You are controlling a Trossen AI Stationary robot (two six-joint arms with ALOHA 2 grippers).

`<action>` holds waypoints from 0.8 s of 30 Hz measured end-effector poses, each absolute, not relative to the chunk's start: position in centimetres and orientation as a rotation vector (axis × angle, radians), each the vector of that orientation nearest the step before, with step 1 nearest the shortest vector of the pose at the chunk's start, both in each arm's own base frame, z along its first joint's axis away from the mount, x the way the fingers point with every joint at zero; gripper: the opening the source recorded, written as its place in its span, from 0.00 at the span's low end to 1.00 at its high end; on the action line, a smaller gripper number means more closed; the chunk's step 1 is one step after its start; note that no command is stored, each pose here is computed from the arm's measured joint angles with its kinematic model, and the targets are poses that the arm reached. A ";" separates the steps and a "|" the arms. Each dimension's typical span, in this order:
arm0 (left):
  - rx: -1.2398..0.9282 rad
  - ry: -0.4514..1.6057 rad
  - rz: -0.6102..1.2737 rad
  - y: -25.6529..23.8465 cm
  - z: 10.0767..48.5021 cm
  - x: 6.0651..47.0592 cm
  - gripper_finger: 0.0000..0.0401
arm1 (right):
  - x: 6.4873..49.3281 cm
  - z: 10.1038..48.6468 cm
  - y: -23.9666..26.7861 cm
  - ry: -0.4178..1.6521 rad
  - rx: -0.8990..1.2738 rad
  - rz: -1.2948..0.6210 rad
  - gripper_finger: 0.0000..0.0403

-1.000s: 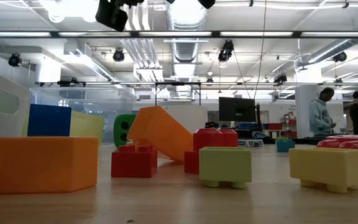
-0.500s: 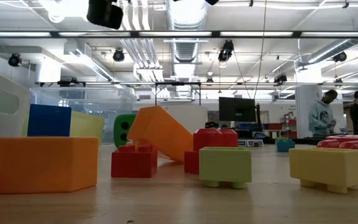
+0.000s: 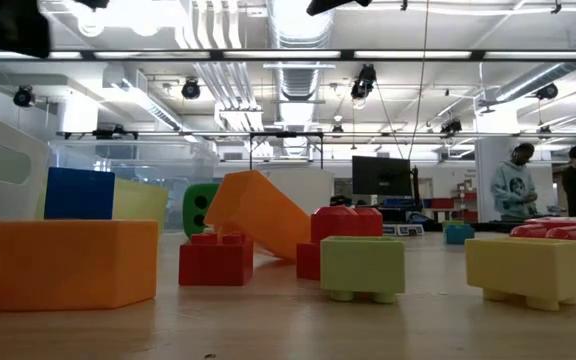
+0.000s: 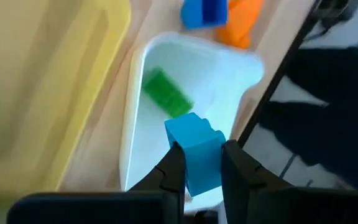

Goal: Pick & Place Toys
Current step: Put the right blue game piece into the white bin

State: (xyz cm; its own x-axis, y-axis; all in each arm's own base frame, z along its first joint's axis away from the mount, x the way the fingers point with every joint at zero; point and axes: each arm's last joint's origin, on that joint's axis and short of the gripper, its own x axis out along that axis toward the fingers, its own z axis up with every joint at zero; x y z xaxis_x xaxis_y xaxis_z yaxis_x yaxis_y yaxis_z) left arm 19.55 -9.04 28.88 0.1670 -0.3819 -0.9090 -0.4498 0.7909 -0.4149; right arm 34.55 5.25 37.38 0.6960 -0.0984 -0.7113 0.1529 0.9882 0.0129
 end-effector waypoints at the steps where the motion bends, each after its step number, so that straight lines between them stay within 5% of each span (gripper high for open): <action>1: -0.713 1.453 0.063 -9.6 28.7 19.3 0.13 | 34.5 37.4 5.2 0.786 0.070 -0.150 0.86; 24: -0.976 1.490 0.257 -14.5 19.6 15.8 0.13 | 34.2 37.1 4.8 0.836 0.039 -0.170 0.86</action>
